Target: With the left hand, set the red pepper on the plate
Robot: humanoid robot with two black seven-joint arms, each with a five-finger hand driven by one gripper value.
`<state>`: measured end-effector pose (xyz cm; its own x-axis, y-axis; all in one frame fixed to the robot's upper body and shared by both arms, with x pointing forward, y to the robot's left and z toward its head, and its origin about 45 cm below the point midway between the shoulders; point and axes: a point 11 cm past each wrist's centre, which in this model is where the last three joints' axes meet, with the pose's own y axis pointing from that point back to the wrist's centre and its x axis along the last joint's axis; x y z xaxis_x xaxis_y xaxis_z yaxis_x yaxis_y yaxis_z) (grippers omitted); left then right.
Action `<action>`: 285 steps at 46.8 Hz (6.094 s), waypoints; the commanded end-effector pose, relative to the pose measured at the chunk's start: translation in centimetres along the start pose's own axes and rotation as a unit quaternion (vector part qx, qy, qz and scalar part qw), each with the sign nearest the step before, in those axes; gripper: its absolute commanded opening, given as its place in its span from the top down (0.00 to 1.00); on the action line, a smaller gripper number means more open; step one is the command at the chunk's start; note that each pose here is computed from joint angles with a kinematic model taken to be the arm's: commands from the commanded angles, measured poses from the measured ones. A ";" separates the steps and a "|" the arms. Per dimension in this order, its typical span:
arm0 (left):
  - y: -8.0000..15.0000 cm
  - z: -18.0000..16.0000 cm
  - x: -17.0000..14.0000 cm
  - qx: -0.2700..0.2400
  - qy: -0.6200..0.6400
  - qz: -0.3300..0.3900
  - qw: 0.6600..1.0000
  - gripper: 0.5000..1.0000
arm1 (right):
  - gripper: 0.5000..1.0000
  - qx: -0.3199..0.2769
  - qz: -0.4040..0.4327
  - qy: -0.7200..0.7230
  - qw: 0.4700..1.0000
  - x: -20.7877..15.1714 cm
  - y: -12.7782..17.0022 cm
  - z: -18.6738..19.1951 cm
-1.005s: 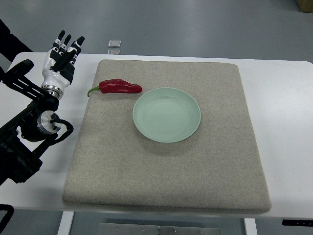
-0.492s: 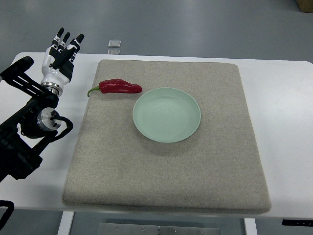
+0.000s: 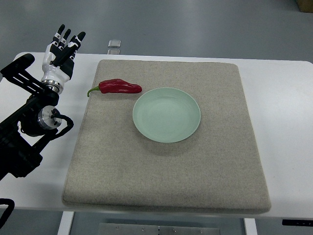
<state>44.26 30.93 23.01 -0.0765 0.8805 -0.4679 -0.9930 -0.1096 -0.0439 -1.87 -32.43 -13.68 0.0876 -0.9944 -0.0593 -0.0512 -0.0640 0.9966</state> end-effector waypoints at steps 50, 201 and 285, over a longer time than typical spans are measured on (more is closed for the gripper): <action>0.3 0.0 -3.2 -0.062 -0.311 -0.107 0.942 0.06 | 0.14 0.000 0.000 0.000 1.000 0.0 0.0 0.0; 0.0 -3.7 -1.7 0.001 -0.753 -0.275 0.598 0.60 | 0.14 0.000 0.000 0.000 1.000 0.0 0.0 0.0; 0.3 -4.5 -1.8 0.005 -0.748 -0.278 0.603 1.00 | 0.14 0.000 0.001 0.000 1.000 0.1 0.0 0.0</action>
<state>44.51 27.17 19.85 0.2803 0.2026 0.9383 -0.9012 0.3923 0.1845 -1.87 -32.44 -13.68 0.0876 -0.9944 -0.0589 -0.0512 -0.0636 0.9967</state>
